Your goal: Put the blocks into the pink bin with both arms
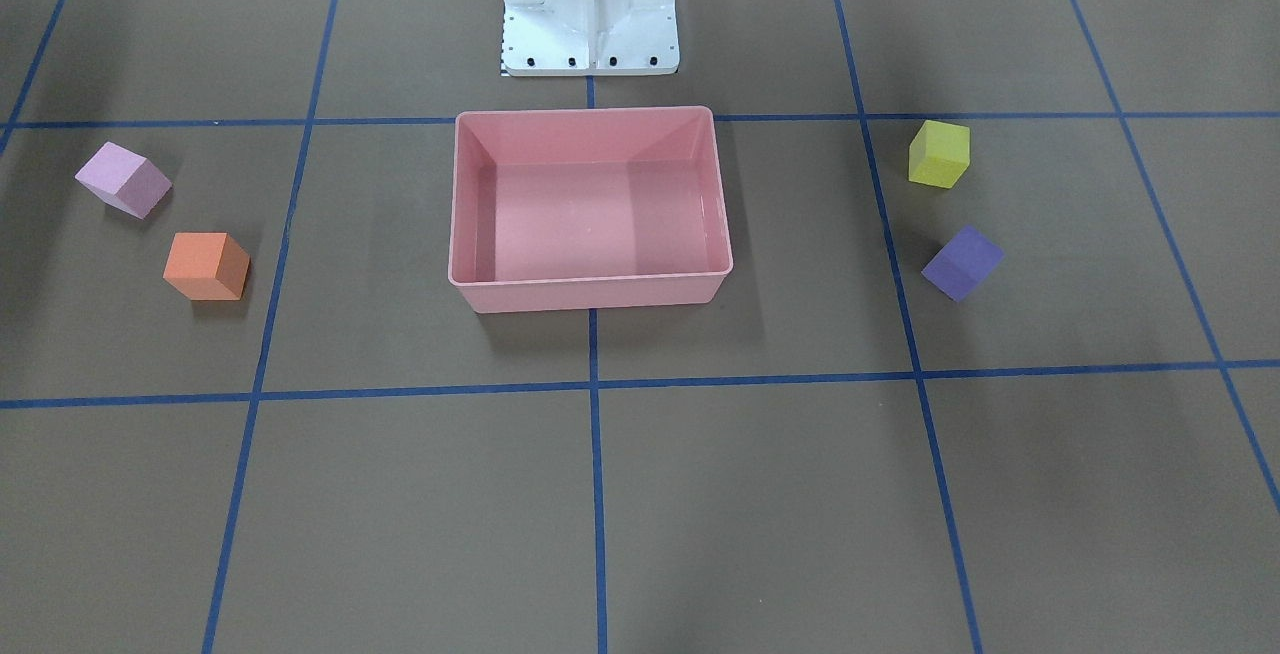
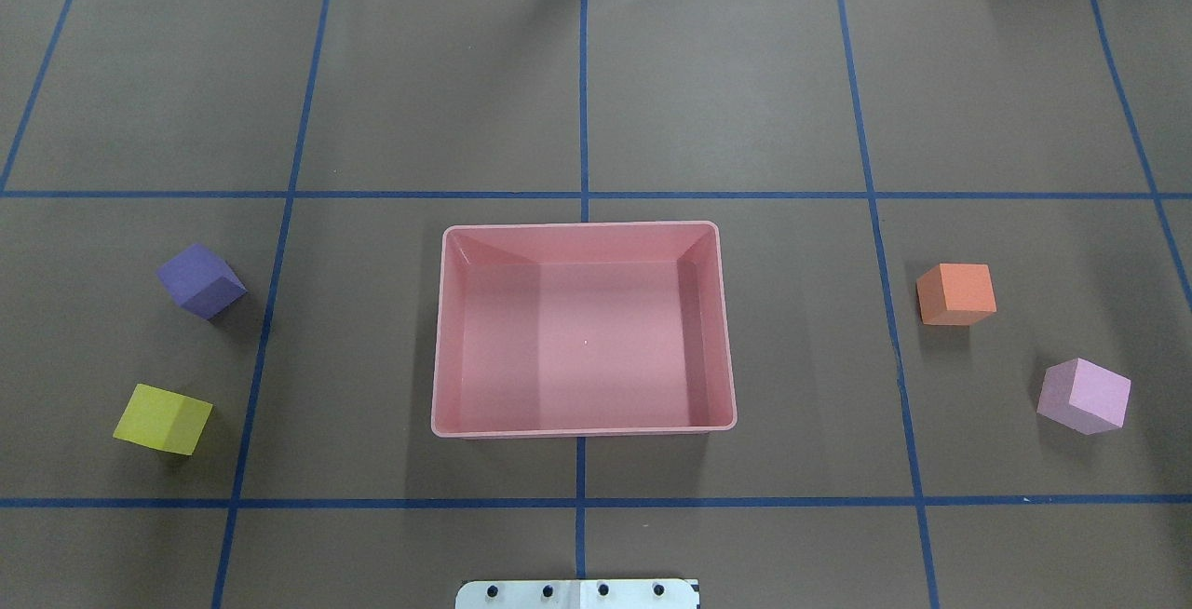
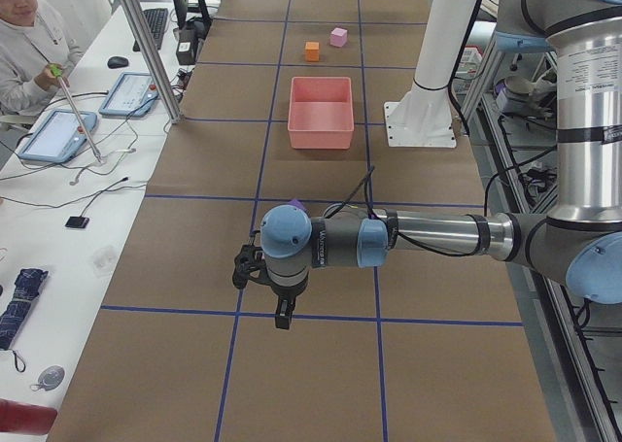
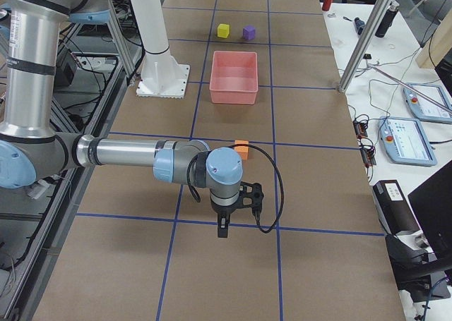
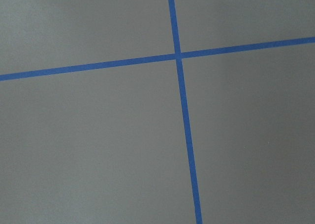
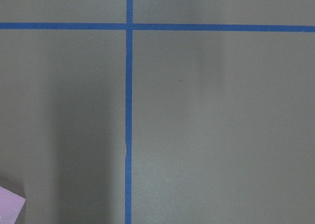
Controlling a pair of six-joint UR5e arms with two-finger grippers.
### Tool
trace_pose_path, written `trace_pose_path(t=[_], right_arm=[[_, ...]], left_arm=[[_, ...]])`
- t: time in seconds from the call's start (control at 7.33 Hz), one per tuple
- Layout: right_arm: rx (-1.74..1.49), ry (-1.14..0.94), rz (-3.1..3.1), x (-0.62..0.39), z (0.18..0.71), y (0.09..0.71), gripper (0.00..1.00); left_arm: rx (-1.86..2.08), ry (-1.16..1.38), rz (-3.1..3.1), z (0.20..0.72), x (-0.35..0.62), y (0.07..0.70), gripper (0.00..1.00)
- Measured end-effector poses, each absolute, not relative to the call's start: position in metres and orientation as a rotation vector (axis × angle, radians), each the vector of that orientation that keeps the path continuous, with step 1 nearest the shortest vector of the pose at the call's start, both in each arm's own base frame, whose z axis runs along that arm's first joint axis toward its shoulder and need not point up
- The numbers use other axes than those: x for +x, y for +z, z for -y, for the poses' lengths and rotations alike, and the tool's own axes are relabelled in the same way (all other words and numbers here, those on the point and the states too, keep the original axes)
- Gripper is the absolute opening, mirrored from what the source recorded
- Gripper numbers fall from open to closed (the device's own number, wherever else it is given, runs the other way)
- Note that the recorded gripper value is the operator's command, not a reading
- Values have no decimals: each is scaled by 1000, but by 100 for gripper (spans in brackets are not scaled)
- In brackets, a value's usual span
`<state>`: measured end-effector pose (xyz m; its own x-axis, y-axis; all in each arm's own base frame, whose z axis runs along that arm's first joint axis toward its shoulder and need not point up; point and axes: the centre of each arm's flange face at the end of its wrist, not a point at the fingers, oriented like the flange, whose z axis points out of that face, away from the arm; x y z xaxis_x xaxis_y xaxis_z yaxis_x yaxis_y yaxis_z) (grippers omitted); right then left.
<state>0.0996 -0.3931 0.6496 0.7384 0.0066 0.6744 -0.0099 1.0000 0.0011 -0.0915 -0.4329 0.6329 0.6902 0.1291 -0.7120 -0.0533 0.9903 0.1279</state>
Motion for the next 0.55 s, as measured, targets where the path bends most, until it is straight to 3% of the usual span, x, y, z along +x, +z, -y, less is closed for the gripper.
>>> trace_pose_path(t=[0.55], right_arm=[[6,9,740,100,393,649,100]], left_arm=[[144,125,-797,435,-91,613,100]])
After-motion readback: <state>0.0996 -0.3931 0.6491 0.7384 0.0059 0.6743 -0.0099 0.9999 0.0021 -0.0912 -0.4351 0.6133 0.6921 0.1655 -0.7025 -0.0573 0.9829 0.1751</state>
